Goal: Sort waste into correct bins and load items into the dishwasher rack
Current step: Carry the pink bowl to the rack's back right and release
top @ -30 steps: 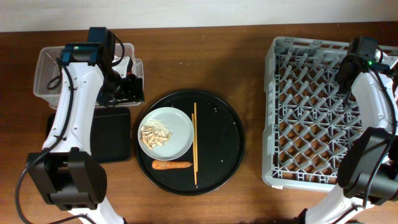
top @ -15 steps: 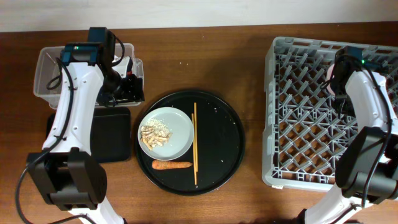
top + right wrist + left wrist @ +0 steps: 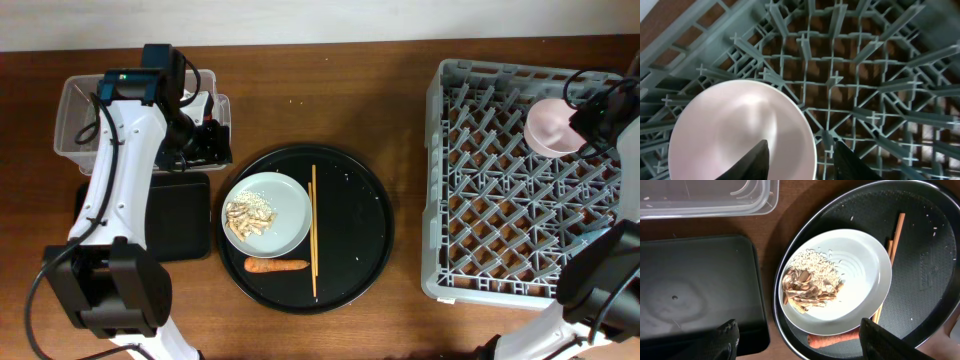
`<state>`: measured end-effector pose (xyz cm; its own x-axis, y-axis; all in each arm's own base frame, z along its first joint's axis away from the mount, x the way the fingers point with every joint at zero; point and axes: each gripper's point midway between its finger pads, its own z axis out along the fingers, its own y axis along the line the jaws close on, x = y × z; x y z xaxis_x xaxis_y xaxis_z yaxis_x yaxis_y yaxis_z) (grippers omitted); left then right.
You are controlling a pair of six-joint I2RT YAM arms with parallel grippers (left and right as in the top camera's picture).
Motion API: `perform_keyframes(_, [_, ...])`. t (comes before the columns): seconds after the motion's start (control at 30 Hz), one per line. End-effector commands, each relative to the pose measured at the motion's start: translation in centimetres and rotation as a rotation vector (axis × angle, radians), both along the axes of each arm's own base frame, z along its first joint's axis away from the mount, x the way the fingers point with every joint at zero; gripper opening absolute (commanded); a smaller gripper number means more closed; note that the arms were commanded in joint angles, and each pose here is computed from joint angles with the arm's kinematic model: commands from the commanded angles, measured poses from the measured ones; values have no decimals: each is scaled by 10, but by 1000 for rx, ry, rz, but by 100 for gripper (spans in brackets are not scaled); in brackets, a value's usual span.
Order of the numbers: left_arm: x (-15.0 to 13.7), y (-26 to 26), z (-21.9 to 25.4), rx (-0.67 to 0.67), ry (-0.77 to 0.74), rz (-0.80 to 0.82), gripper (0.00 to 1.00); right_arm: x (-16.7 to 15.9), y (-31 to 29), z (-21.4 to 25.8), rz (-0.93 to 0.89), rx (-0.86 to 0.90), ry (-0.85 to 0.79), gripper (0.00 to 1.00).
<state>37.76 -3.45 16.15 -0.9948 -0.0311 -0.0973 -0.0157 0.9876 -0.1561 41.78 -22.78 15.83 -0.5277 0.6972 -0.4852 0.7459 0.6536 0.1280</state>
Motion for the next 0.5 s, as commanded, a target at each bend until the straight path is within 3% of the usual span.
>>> perform_keyframes(0.0, [0,0,10,2,-29,4,76,5,5,-26,5,66,33,39])
perform_keyframes(0.07, [0,0,10,2,-29,4,76,3,5,-42,3,84,68,34])
perform_keyframes(0.1, [-1,0,10,2,-26,4,76,2,6,-49,2,94,86,24])
perform_keyframes(0.13, [-1,0,10,2,-25,4,76,2,5,-46,1,90,82,4])
perform_keyframes(0.23, [-3,0,10,2,-19,4,77,-3,-6,-25,-15,55,46,4])
perform_keyframes(0.33, [-3,0,10,2,-18,4,76,-22,-41,28,-57,-191,54,4])
perform_keyframes(0.47, [-3,0,10,2,-18,4,77,-66,-75,76,-214,-494,194,4])
